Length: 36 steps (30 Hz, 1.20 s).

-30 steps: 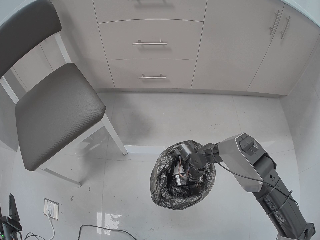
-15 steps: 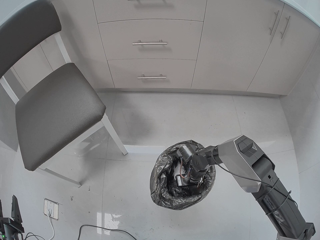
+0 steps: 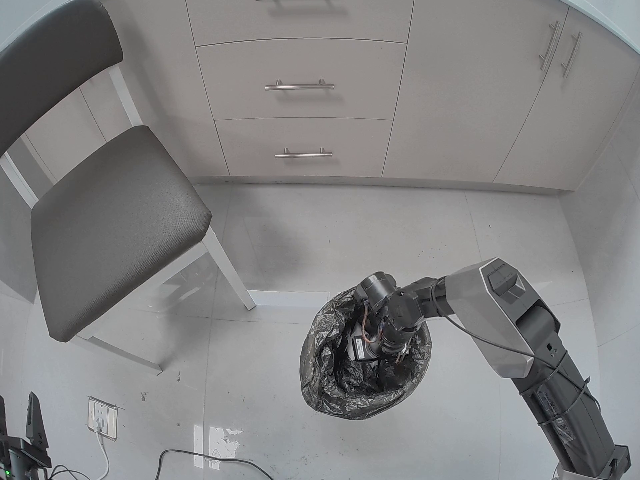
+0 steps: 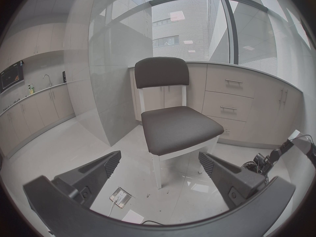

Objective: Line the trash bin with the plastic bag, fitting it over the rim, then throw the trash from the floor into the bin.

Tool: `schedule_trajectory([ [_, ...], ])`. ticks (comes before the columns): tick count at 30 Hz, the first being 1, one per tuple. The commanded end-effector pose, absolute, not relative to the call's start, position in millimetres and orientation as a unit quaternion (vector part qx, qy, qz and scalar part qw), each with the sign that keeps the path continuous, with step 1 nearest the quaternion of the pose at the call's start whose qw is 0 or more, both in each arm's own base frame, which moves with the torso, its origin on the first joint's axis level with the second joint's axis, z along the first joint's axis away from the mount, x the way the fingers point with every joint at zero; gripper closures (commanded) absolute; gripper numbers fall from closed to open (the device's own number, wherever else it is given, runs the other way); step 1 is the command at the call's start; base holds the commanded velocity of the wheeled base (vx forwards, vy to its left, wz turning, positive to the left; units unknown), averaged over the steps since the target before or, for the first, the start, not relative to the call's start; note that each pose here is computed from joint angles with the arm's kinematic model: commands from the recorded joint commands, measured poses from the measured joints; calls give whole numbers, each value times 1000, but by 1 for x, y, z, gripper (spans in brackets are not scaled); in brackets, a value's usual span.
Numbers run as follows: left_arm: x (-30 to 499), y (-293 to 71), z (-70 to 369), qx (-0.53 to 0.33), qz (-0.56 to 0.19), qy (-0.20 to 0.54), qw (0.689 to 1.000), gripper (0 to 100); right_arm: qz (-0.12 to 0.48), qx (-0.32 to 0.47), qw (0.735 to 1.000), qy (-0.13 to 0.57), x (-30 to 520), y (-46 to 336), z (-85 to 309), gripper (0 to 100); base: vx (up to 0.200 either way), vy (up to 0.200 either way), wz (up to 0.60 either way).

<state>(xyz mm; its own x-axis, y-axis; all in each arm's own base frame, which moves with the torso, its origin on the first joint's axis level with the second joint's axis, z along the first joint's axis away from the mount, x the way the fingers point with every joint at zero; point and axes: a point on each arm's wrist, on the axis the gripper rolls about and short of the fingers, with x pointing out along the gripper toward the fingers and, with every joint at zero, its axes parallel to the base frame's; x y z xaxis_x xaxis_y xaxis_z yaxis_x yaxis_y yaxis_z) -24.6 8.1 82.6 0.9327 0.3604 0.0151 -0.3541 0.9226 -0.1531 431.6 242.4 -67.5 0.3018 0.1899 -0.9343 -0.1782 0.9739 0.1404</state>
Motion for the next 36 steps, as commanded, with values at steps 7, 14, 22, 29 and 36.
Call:
schedule_trajectory([
  [7, -25, 7, 82, -69, 164, -24, 984, 0, 136, 27, 842, 522, 429, 243, 34, 100, 0, 0, 0],
  [14, -24, 4, 82, -71, 77, -20, 994, 0, 139, 37, 851, 505, 422, 242, 70, 100, 0, 0, 0],
  [22, -24, 3, 81, -53, 56, -19, 997, 0, 146, 44, 869, 470, 412, 243, 109, 100, 0, 0, 0],
  [29, -23, 1, 79, -36, 31, -14, 999, 0, 146, 57, 903, 400, 393, 232, 180, 100, 0, 0, 0],
  [36, -23, 1, 80, -42, 32, -14, 998, 0, 134, 61, 925, 351, 339, 196, 271, 100, 0, 0, 0],
])
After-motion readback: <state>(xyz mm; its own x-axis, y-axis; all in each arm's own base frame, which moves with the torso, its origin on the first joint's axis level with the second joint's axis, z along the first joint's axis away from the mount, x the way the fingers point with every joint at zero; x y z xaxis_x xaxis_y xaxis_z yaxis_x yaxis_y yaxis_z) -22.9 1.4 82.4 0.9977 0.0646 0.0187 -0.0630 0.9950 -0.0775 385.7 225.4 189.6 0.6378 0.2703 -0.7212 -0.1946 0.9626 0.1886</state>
